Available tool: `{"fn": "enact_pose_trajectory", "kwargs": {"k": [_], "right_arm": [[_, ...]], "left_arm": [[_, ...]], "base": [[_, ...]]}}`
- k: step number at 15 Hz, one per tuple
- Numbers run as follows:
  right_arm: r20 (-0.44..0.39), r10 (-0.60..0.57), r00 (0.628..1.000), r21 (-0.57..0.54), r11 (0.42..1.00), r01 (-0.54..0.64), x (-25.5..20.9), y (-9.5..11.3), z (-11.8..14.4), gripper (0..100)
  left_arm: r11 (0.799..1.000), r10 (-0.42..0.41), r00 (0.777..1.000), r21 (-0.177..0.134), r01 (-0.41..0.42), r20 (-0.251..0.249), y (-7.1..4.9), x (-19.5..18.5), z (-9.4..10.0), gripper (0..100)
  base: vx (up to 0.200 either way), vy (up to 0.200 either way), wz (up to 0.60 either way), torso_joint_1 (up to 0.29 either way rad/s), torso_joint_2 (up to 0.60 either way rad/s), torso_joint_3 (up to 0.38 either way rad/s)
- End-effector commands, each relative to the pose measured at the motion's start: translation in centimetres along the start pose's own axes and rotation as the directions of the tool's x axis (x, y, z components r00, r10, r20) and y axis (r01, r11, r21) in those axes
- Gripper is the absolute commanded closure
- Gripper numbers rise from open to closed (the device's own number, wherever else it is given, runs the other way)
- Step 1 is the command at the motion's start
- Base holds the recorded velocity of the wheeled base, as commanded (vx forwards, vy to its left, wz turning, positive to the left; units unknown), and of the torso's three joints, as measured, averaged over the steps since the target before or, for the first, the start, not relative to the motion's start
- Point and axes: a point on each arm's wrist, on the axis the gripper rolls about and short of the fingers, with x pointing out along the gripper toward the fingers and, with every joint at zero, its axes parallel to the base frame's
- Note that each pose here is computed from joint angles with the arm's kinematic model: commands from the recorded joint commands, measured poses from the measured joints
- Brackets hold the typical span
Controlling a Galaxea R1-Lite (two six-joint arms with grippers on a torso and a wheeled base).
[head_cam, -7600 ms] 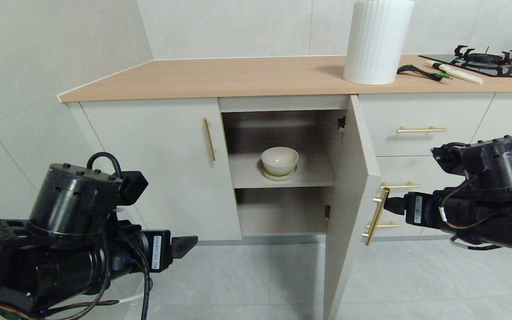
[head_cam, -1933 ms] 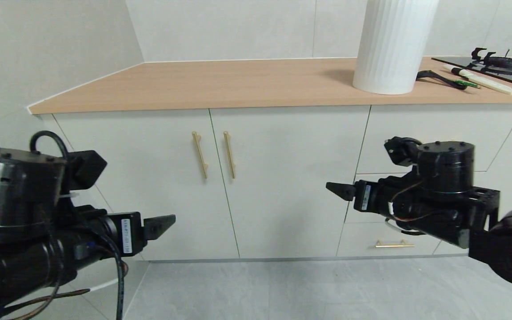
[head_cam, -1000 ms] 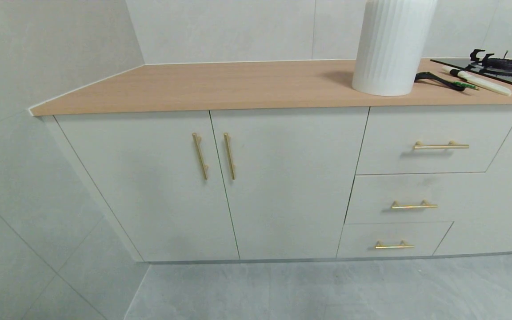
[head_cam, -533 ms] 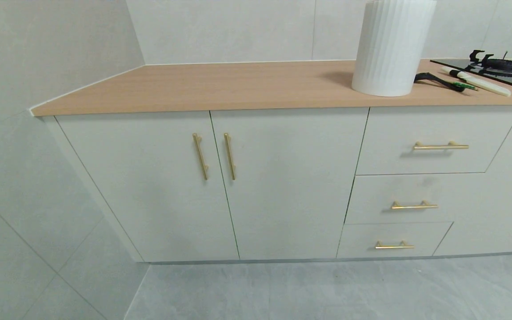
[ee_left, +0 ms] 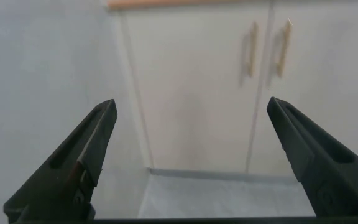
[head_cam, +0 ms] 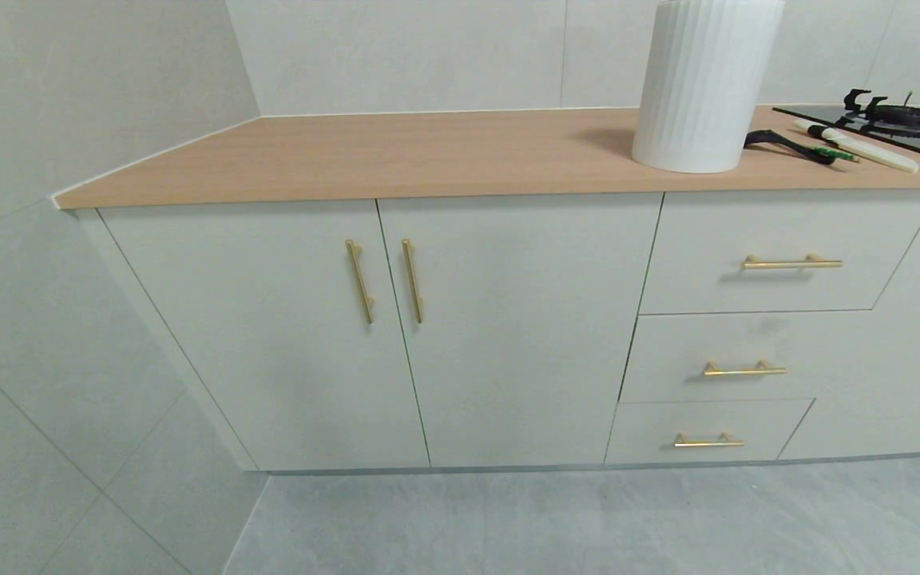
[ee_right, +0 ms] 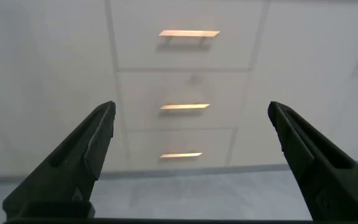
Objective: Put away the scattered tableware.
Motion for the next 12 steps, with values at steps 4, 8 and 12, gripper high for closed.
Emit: {"fn": "enact_pose_trajectory", "kwargs": {"k": [4, 8, 12], "right_arm": [[-0.125, 0.087, 0.988, 0.027, 0.996, -0.084, 0.1, 0.3, -2.0, 0], [-0.16, 0.14, 0.977, 0.028, 0.99, -0.137, 0.1, 0.4, -2.4, 0], [-0.16, 0.14, 0.977, 0.03, 0.99, -0.137, 0.1, 0.4, -2.4, 0]], "left_arm": [[0.997, -0.08, 0.993, -0.002, 0.08, -0.085, -0.6, 1.3, -4.7, 0], [0.992, -0.125, 0.984, -0.02, 0.124, -0.126, -0.8, 1.2, -5.1, 0], [0.992, -0.128, 0.982, -0.013, 0.127, -0.137, -0.8, 1.2, -5.3, 0]], "base": [[0.0, 0.0, 0.0, 0.0, 0.0, 0.0], [0.0, 0.0, 0.0, 0.0, 0.0, 0.0], [0.0, 0.0, 0.0, 0.0, 0.0, 0.0]]}}
